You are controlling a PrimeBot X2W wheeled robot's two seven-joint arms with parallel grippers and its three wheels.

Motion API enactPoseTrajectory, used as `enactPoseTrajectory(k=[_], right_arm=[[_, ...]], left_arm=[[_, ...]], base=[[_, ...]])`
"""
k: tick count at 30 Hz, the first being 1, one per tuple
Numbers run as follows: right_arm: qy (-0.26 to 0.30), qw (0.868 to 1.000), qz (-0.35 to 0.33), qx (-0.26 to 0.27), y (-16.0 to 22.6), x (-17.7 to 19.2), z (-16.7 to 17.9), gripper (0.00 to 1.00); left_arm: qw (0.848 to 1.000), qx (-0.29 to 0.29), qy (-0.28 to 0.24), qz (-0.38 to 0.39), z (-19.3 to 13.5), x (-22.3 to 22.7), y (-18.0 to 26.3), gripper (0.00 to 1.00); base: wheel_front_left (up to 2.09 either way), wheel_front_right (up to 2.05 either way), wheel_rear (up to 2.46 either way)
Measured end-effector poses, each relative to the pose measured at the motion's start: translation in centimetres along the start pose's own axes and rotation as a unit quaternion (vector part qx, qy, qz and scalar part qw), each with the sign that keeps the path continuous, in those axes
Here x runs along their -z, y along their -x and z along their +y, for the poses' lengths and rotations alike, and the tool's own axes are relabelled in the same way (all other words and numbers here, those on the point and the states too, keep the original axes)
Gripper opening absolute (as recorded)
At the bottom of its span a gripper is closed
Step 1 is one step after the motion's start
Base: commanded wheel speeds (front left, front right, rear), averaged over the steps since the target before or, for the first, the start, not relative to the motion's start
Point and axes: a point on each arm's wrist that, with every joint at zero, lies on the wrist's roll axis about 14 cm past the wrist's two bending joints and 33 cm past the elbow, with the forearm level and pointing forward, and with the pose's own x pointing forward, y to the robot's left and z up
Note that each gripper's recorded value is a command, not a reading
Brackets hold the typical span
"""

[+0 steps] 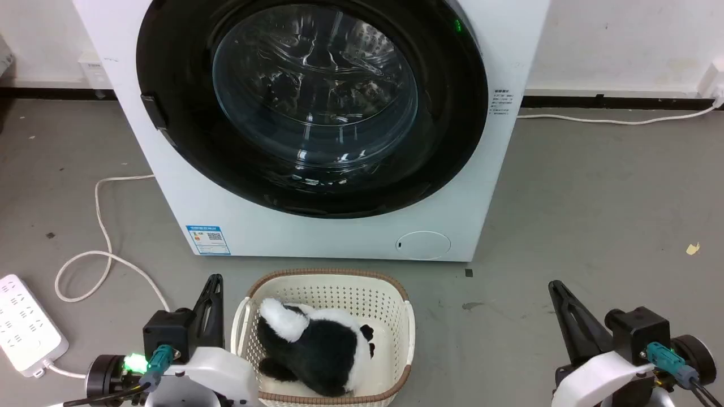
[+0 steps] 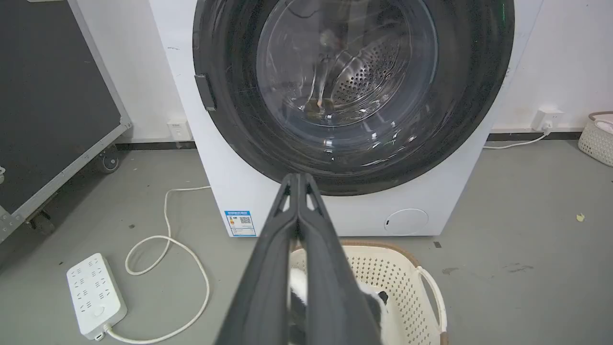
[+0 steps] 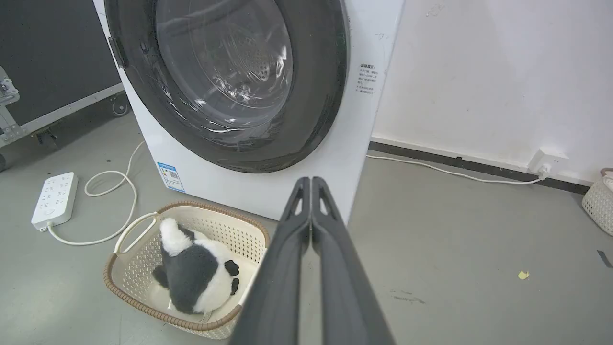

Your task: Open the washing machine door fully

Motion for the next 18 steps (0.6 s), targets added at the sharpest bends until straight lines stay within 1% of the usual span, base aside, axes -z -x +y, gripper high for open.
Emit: enactPoseTrajectory(k=[18], right_arm=[[0.000,1.000,0.000,0.000,0.00,0.00,-0.01,0.00]], left_arm=[[1.000,0.000,0.000,0.001,0.00,0.06,0.04,0.00]], base=[[0.00,0.00,0.00]])
